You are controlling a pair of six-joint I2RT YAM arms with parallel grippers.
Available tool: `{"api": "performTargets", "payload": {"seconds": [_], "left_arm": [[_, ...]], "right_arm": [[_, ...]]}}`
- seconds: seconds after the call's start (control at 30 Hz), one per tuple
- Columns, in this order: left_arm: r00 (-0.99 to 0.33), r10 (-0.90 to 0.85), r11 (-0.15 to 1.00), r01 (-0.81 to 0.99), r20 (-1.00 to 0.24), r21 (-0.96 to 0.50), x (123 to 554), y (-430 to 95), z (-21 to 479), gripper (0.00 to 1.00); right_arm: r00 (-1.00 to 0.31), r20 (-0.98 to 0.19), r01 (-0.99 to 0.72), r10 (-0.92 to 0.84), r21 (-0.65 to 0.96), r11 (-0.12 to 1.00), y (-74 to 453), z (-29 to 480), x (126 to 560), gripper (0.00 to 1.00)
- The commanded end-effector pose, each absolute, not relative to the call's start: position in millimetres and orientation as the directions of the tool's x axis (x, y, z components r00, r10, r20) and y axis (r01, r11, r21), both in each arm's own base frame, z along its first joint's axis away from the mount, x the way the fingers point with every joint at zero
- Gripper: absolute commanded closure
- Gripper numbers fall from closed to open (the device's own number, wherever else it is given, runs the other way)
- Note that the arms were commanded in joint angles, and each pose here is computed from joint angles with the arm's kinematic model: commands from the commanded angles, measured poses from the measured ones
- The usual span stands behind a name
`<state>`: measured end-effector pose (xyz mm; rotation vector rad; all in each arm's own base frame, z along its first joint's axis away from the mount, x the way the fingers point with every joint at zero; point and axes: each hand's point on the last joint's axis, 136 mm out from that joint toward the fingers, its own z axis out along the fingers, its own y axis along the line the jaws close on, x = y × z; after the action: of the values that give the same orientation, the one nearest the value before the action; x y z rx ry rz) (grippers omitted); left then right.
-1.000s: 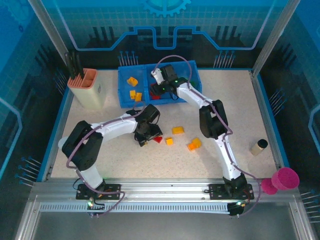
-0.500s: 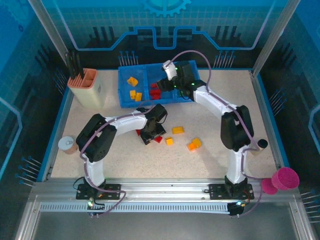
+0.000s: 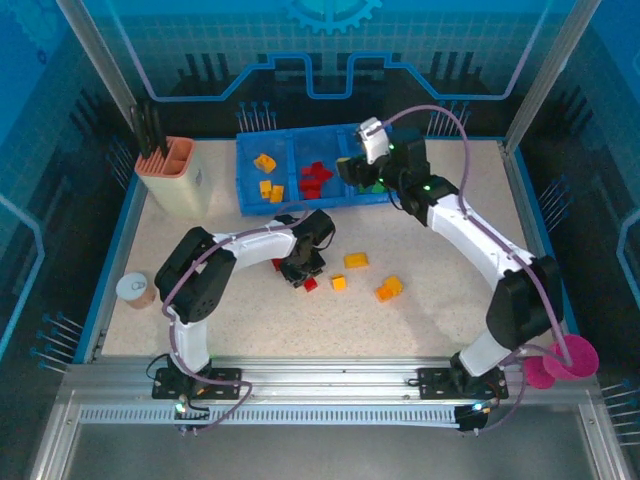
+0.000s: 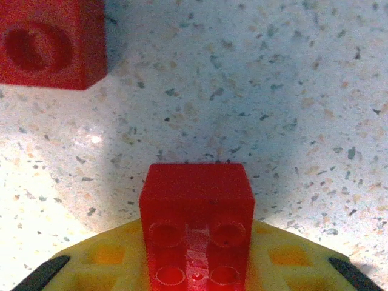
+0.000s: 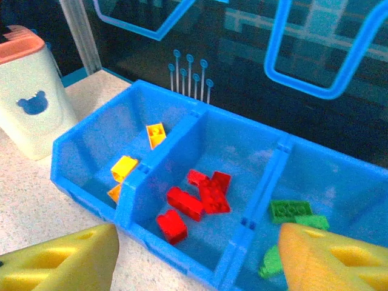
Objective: Sort the legos into containers by color
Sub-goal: Pick up the lego from the center of the table, then place the lego in the container.
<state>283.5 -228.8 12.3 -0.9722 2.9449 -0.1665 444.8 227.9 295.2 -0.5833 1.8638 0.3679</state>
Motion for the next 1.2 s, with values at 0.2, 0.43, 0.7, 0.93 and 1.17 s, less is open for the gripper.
{"api": "performTargets", "payload": {"seconds": [0.2, 0.43, 0.7, 0.93, 1.17], "left_arm": [[-0.915, -0.399, 0.911, -0.387, -0.065, -0.141, 305.0, -240.8, 55.7, 0.8], [-0.893, -0.237, 0.966, -0.174, -0.383, -0.192, 407.0, -239.8, 160.4, 0.79], [-0.807, -0.257, 0.962, -0.163, -0.531, -0.218, 500.0, -216.0, 183.8, 0.79], [-0.81, -0.248, 0.966, -0.164, -0.531, -0.201, 552.9, -206.4, 154.6, 0.79], [-0.81, -0.276, 0.958, -0.186, -0.517, -0.219, 575.2, -202.7, 127.3, 0.79]], "right_arm": [[-0.539, -0.835, -0.384, -0.113, 0.124, 0.915, 157.3, 244.2, 407.5, 0.3], [-0.693, -0.718, -0.32, -0.066, 0.225, 0.92, 148.5, 203.2, 369.2, 0.29], [-0.834, -0.55, -0.154, 0.036, 0.294, 0.943, 127.7, 150.4, 312.5, 0.27], [-0.915, -0.392, -0.025, 0.098, 0.297, 0.954, 119.0, 109.6, 263.2, 0.26], [-0.942, -0.313, 0.032, 0.122, 0.279, 0.96, 117.9, 79.5, 239.7, 0.25]]}}
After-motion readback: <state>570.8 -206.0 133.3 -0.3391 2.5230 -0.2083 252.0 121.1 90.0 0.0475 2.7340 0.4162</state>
